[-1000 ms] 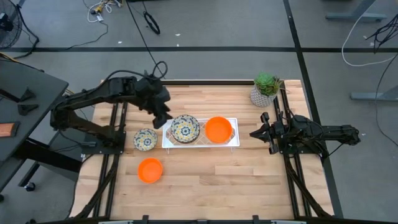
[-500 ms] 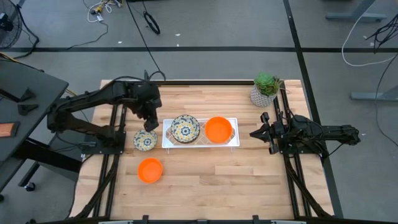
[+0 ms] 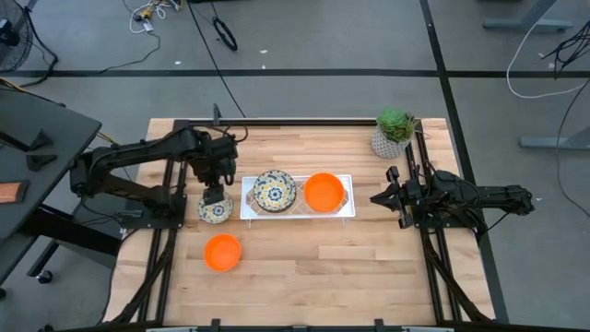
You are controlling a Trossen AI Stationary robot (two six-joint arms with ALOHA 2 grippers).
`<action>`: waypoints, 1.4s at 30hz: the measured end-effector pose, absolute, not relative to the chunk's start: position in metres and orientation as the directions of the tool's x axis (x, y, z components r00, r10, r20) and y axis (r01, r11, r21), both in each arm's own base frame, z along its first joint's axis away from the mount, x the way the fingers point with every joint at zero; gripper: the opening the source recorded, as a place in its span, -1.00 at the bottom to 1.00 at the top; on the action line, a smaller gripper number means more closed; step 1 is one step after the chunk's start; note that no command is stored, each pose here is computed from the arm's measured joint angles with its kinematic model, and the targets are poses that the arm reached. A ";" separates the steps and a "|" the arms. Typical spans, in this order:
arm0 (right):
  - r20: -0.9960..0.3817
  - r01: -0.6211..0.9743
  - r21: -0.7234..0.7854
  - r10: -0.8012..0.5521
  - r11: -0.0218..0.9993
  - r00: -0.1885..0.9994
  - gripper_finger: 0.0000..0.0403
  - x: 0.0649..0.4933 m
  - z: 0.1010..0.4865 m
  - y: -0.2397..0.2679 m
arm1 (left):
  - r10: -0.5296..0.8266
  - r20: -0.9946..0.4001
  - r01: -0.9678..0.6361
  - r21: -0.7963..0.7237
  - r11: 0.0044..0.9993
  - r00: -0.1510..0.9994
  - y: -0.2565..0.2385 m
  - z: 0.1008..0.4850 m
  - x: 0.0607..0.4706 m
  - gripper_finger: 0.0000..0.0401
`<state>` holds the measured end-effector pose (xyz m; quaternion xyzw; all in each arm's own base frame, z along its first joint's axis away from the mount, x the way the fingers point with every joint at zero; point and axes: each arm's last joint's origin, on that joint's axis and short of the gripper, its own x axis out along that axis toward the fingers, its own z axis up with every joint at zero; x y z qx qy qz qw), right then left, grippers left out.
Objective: Pick & Place Mini bowls
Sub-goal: Stack the white patterned bowl on the white patterned bowl on the shelf
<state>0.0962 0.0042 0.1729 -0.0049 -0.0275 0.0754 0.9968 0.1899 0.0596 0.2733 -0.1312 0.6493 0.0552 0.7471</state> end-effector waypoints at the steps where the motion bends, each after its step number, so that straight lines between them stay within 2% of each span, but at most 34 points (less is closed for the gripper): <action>1: 0.054 -0.150 -0.014 0.150 0.989 0.987 -0.87 0.096 0.173 0.004 | -0.080 -0.987 -0.217 -0.110 0.970 0.142 0.060 0.272 0.189 0.12; 4: 0.054 -0.150 -0.014 0.151 0.989 0.987 -0.87 0.096 0.173 0.004 | -0.042 -0.994 -0.058 -0.048 0.997 0.098 0.061 0.264 0.186 0.12; 8: 0.054 -0.150 -0.014 0.151 0.989 0.987 -0.87 0.096 0.173 0.004 | -0.039 -0.998 0.166 -0.030 0.986 0.052 0.060 0.252 0.182 0.12; 15: 0.054 -0.150 -0.014 0.151 0.989 0.987 -0.87 0.096 0.173 0.004 | -0.046 -0.999 0.329 -0.041 0.943 0.005 0.058 0.231 0.177 0.12; 20: 0.054 -0.150 -0.014 0.150 0.989 0.987 -0.87 0.096 0.173 0.004 | -0.027 -1.000 0.287 -0.025 0.958 0.003 0.058 0.225 0.176 0.12; 24: 0.054 -0.150 -0.014 0.151 0.989 0.987 -0.87 0.096 0.173 0.004 | -0.027 -1.000 0.145 -0.024 0.989 0.016 0.063 0.222 0.178 0.12; 28: 0.054 -0.150 -0.014 0.151 0.989 0.987 -0.87 0.096 0.173 0.004 | -0.084 -0.996 0.029 -0.084 0.996 0.022 0.070 0.217 0.181 0.12; 42: 0.054 -0.150 -0.014 0.150 0.989 0.987 -0.87 0.096 0.173 0.004 | -0.104 -0.994 -0.097 -0.105 0.990 0.016 0.087 0.205 0.186 0.12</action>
